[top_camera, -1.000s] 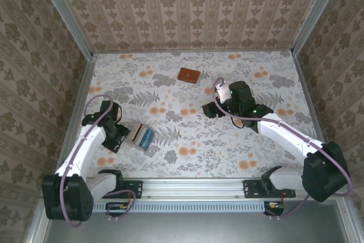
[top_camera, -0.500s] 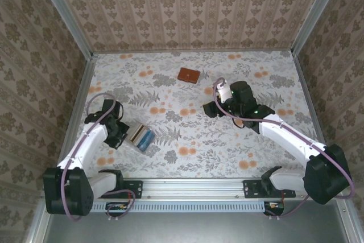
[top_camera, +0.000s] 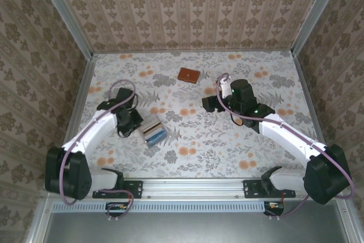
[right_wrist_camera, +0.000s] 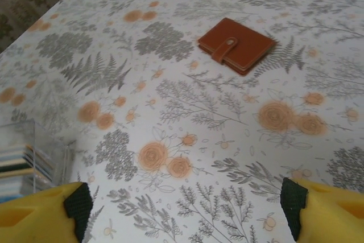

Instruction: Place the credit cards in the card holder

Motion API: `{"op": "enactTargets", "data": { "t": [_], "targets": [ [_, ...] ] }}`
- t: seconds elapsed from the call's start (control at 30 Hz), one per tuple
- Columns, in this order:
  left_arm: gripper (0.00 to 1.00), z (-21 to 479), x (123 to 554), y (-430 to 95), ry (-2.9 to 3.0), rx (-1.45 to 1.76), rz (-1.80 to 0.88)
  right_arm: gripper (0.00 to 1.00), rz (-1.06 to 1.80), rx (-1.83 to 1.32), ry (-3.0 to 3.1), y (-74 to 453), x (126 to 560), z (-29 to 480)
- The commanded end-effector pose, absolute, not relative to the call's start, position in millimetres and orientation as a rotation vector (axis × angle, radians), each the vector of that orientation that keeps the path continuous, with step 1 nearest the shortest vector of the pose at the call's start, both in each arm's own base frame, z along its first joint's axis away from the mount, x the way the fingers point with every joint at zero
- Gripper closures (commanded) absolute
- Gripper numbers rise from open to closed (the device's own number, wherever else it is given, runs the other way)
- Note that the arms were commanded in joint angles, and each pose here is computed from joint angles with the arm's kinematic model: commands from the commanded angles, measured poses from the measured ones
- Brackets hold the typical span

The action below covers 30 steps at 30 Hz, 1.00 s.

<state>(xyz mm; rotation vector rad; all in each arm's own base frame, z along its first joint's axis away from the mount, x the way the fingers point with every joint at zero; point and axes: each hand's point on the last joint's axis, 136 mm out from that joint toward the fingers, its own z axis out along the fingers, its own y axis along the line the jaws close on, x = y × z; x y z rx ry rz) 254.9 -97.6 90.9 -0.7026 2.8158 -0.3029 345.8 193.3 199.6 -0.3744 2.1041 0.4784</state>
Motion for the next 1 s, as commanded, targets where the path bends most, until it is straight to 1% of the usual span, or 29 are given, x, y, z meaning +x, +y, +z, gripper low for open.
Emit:
{"op": "enactTargets", "data": {
  "t": [0.0,0.17,0.27,0.37,0.5,0.63,0.8,0.97],
  "targets": [
    [1.0,114.7,286.2,-127.9,2.769,-0.441,-0.37,0.01,0.386,-0.207,2.07,172.9,359.9,215.5],
    [1.0,125.1,315.1,-175.3,2.797,-0.391,-0.506,0.0,0.312,0.011,2.106,142.9,364.3,208.8],
    [1.0,117.5,320.2,-210.0,2.811,-0.509,-0.633,0.0,0.328,0.076,2.18,133.3,360.1,202.2],
    [1.0,113.6,327.3,-239.3,2.774,-0.702,-0.755,0.0,0.315,0.136,2.238,122.9,353.6,189.7],
    [1.0,113.5,330.5,-264.1,2.642,-1.021,-0.796,0.0,0.336,0.199,2.252,112.9,346.9,186.0],
    [1.0,121.8,326.9,-304.1,2.565,-1.182,-0.902,0.01,0.355,0.25,2.232,105.4,346.9,184.1],
    [1.0,120.5,319.8,-343.4,2.496,-1.325,-0.961,0.01,0.335,0.289,2.236,97.0,349.1,182.8],
    [1.0,109.0,322.9,-366.4,2.432,-1.476,-1.058,0.03,0.371,0.376,2.251,91.4,349.7,174.2]
  ]
}}
